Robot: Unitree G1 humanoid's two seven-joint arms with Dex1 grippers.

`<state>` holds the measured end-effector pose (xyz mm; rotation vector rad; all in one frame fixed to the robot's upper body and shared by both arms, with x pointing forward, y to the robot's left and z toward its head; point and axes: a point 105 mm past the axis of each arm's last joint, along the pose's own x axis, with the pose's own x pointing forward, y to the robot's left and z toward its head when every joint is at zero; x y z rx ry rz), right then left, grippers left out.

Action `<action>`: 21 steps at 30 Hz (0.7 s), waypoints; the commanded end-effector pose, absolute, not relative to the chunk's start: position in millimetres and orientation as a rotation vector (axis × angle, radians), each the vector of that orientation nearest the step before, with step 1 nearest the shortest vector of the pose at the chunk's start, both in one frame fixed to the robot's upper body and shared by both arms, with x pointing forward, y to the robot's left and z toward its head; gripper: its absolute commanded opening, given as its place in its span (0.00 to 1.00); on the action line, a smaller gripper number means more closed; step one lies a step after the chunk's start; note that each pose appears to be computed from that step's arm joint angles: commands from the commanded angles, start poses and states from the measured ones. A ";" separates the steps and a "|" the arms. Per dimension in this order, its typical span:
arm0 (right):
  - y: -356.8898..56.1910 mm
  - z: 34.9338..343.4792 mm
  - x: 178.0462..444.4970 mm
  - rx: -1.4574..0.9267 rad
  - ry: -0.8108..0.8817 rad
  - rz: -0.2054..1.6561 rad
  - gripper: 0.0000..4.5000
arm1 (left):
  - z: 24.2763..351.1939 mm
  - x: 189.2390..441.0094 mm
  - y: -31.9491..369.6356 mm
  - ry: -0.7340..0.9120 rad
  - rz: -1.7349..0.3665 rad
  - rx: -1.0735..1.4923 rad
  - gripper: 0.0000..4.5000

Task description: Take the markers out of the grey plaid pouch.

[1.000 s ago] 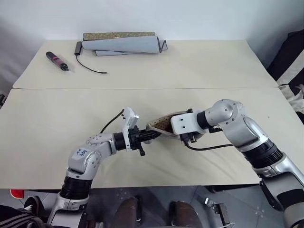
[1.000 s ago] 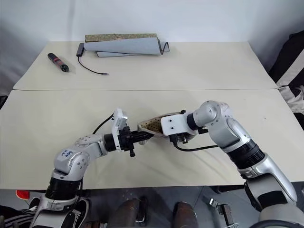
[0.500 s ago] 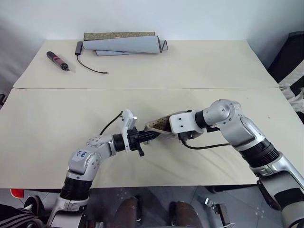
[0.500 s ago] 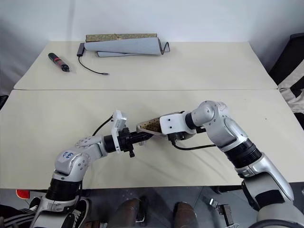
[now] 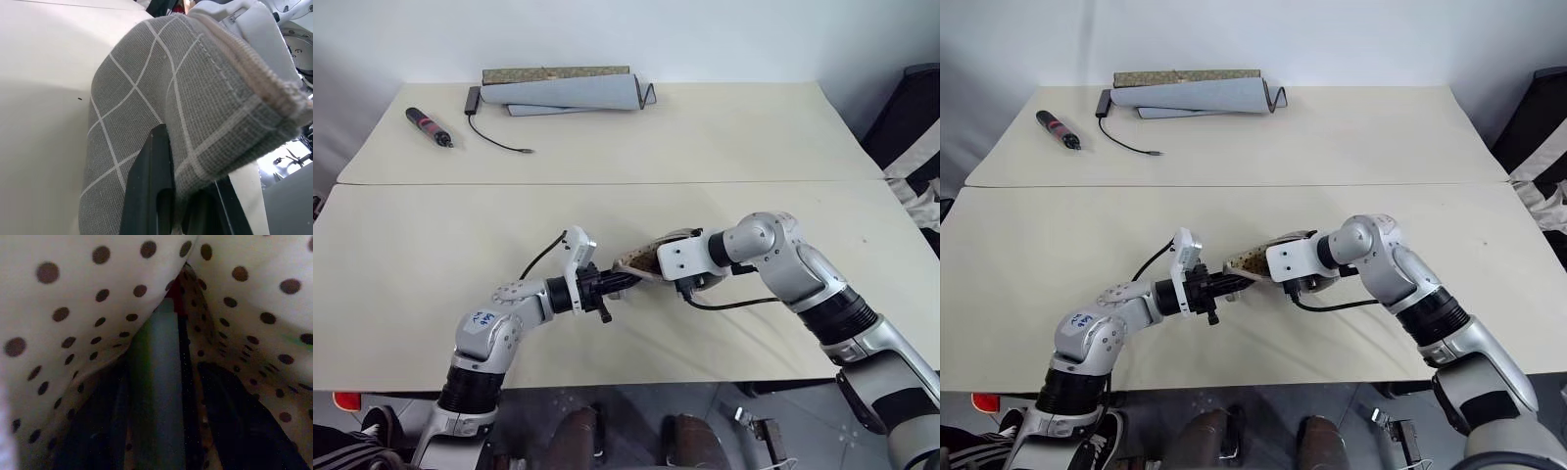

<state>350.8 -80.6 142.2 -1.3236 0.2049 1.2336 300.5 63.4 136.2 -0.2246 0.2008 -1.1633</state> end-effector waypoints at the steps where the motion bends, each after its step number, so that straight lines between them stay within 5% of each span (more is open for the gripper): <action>1: -89.9 135.3 355.8 -1.320 0.248 1.199 0.25 | 145.5 296.9 63.8 0.151 -1.184 -0.226 0.00; 3: -89.4 142.0 355.1 -1.312 0.226 1.198 0.13 | 145.4 297.3 64.2 0.150 -1.182 -0.221 0.00; 12: -88.7 196.5 337.3 -1.083 0.104 1.218 0.13 | 143.2 308.8 77.1 0.109 -1.107 -0.126 0.00; 21: -89.9 213.6 323.2 -0.923 0.060 1.250 0.13 | 150.5 325.8 85.0 0.033 -1.033 -0.077 0.00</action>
